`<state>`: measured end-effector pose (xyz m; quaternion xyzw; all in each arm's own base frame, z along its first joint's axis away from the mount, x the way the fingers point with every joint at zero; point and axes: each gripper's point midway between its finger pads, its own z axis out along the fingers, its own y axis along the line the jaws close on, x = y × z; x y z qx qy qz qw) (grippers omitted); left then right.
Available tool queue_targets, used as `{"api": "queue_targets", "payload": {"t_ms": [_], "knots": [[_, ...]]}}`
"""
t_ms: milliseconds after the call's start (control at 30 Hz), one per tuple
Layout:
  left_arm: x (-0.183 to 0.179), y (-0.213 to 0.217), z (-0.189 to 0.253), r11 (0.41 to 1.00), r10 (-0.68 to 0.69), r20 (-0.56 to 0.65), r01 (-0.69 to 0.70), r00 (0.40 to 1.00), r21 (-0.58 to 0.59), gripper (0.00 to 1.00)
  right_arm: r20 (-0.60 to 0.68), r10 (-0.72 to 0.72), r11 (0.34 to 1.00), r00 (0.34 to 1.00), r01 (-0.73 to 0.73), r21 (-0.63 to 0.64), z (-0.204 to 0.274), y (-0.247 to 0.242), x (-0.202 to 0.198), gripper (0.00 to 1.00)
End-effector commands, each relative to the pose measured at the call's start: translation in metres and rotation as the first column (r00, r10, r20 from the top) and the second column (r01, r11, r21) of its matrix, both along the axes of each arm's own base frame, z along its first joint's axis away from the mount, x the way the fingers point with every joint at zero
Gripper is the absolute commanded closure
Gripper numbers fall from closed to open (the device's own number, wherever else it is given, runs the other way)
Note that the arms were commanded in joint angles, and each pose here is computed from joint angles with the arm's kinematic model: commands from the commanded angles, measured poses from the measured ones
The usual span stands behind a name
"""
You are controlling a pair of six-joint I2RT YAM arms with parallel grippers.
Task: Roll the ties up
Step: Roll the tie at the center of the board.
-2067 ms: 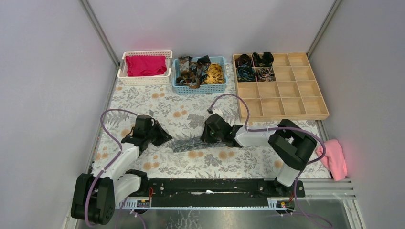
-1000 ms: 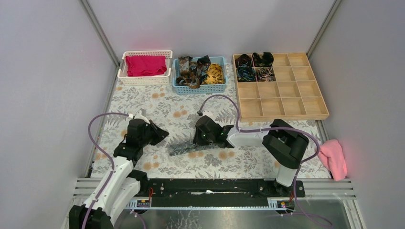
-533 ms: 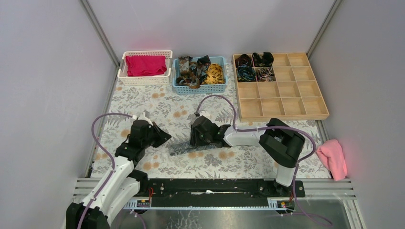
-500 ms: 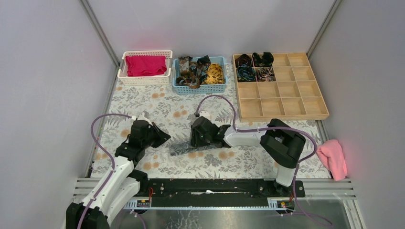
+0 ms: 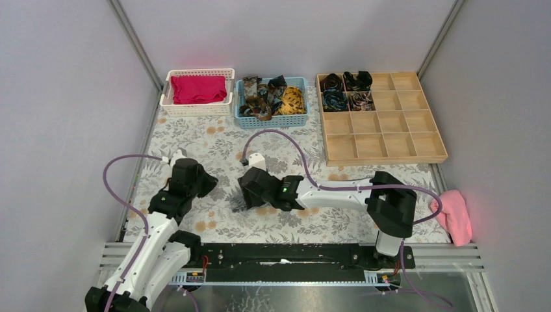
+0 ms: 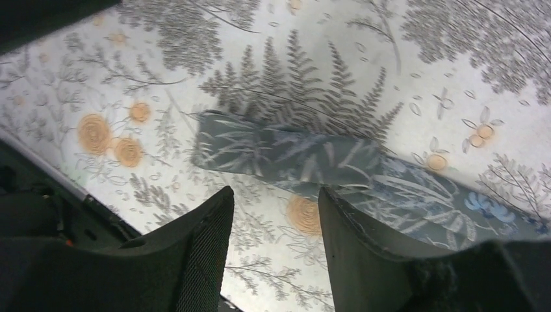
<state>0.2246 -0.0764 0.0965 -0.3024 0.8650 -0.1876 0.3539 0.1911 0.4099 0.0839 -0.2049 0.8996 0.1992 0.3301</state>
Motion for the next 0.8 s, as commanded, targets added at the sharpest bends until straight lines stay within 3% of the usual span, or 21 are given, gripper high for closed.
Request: {"api": "queue_targets", "payload": {"t_ms": [0, 233, 600, 767], "knots": [[0.012, 0.02, 0.052, 0.994, 0.09, 0.104, -0.096, 0.991, 0.048, 1.0, 0.05, 0.061, 0.997, 0.997, -0.059, -0.044, 0.01, 0.022, -0.005, 0.42], [0.01, 0.023, 0.093, 0.995, 0.074, 0.178, -0.086, 0.981, 0.058, 1.0, 0.019, 0.088, 0.995, 0.996, -0.087, -0.045, -0.002, 0.054, -0.008, 0.34], [0.004, 0.026, 0.1, 0.994, 0.059, 0.207, -0.076, 0.977, 0.075, 1.0, -0.028, 0.073, 0.995, 0.997, -0.074, -0.064, -0.016, 0.074, -0.021, 0.33], [0.003, 0.027, 0.101, 0.994, 0.045, 0.211, -0.065, 0.977, 0.089, 1.0, 0.007, 0.057, 0.994, 0.998, -0.056, -0.094, -0.014, 0.082, -0.027, 0.32]]}}
